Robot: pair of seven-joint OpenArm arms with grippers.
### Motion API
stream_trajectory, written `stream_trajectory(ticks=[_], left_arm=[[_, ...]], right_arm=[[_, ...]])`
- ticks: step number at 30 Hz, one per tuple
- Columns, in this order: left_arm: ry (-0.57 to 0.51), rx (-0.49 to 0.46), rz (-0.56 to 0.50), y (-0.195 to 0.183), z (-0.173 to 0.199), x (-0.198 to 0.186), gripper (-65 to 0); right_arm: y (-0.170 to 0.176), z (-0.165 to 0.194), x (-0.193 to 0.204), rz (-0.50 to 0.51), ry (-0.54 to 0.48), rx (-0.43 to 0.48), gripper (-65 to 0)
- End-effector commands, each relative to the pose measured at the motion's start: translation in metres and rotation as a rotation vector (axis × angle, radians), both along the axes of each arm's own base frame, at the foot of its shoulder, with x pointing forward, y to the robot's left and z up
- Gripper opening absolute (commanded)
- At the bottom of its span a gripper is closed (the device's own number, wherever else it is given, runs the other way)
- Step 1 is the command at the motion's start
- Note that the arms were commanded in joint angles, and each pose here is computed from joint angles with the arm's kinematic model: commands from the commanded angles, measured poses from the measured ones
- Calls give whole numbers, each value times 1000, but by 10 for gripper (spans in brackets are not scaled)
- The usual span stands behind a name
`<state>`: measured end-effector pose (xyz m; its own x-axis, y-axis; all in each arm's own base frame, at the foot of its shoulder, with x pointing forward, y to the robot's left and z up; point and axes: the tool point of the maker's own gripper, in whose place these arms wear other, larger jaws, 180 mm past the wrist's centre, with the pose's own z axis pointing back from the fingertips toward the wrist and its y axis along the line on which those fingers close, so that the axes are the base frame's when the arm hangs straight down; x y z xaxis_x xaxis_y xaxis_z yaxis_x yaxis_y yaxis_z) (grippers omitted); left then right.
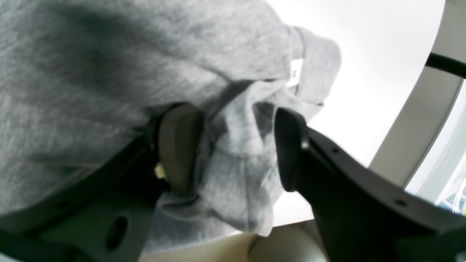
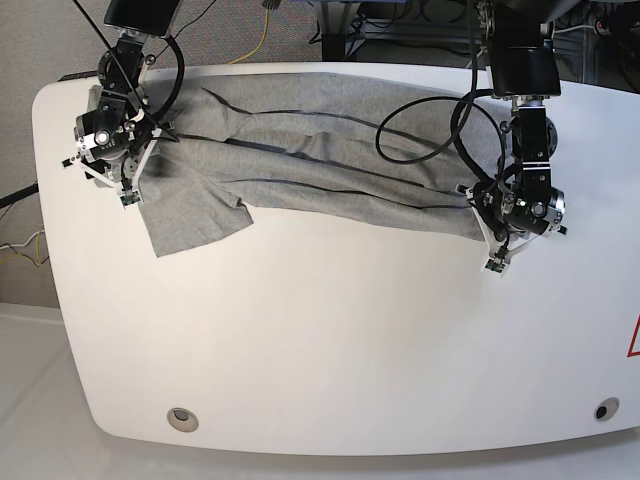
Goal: Fold the T-shirt properly
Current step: 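Move the left gripper with the hem corner further toward the collar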
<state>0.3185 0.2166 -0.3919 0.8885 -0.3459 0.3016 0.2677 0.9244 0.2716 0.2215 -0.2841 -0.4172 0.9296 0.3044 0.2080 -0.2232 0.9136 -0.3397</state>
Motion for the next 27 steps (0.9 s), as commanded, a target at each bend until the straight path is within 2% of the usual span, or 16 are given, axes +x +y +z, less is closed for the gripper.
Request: stream_trajectory(ticks=[1, 11, 23, 27], left_arm=[[-19, 13, -2, 3, 6, 3, -616], [52, 16, -55, -12, -16, -20, -616], [116, -24, -60, -29, -38, -48, -616], [110, -25, -60, -30, -36, -46, -616]], right_arm=[[8, -2, 2, 16, -5, 33, -302], [8, 0, 6, 16, -14, 35, -302], [9, 0, 7, 16, -16, 38, -302], [10, 0, 7, 16, -16, 39, -302]])
